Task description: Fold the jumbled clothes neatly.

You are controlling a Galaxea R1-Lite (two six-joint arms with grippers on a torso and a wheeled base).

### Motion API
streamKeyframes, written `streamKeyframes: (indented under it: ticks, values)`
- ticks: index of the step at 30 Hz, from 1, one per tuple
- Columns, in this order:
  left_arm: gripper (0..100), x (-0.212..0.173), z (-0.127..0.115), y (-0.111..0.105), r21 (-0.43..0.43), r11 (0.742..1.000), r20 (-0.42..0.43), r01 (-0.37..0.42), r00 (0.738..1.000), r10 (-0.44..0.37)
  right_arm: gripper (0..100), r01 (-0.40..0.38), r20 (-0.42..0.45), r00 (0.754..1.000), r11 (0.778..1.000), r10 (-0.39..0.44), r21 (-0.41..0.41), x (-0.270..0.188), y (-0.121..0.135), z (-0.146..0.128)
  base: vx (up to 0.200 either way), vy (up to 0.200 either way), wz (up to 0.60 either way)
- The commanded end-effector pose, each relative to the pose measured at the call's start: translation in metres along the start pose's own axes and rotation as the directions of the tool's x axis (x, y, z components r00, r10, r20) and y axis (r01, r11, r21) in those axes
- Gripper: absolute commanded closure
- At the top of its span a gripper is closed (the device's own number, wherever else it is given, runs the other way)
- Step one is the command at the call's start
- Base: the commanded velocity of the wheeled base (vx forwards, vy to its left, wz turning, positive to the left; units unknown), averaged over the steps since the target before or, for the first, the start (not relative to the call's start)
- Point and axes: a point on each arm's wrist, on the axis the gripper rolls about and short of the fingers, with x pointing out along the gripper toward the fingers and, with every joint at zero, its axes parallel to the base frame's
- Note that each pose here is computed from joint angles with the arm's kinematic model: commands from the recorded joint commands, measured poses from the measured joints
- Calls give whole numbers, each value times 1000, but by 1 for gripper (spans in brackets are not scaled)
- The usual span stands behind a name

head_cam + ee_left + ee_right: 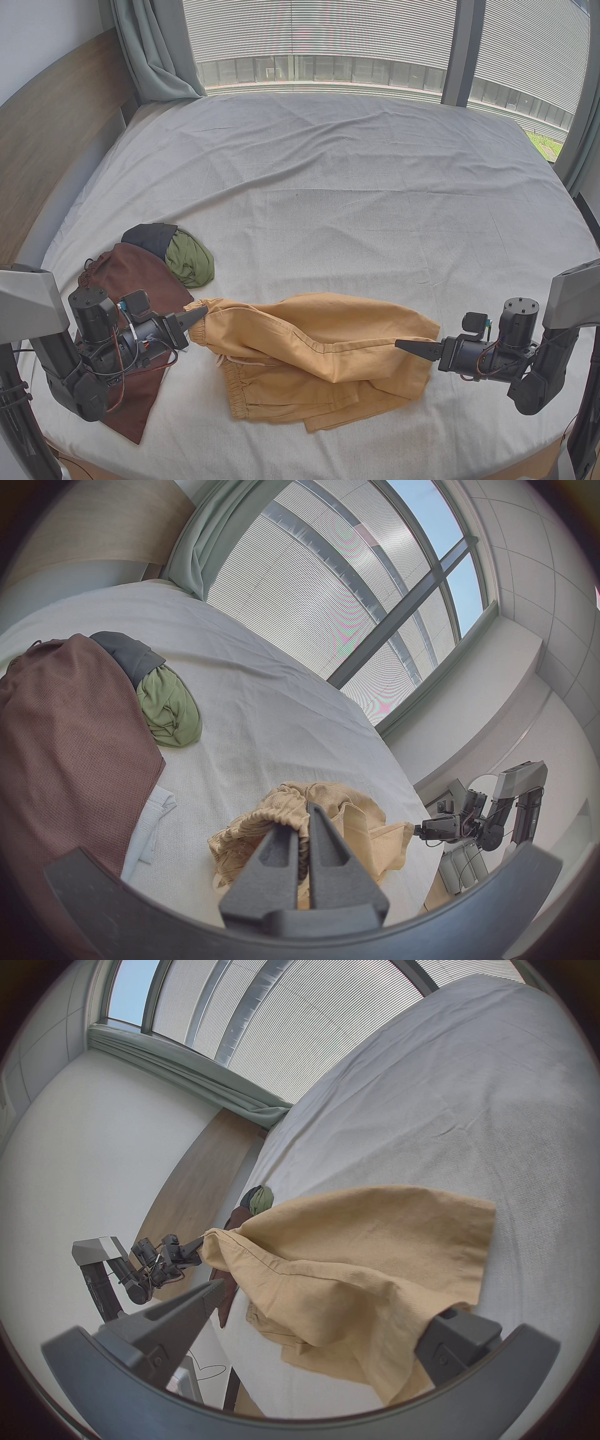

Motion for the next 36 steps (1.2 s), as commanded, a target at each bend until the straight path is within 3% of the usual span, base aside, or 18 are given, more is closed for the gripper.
streamKeyframes:
  ticks: [1,14,15,36]
  values:
    - [100,0,1,0,0,1000,2,0,1000,0,0,-29,-7,1000,999,29,-17,7,6,0,0,0,0]
    - [100,0,0,0,-2,1000,1,-1,1000,1,0,-41,4,999,999,41,-28,11,7,3,0,0,0]
    - [100,0,0,0,-2,1000,1,-1,1000,1,100,-41,4,999,999,41,-28,11,7,3,0,0,0]
    - [100,4,11,1,17,1000,45,8,999,-9,100,-54,28,998,997,56,-52,4,18,9,0,0,0]
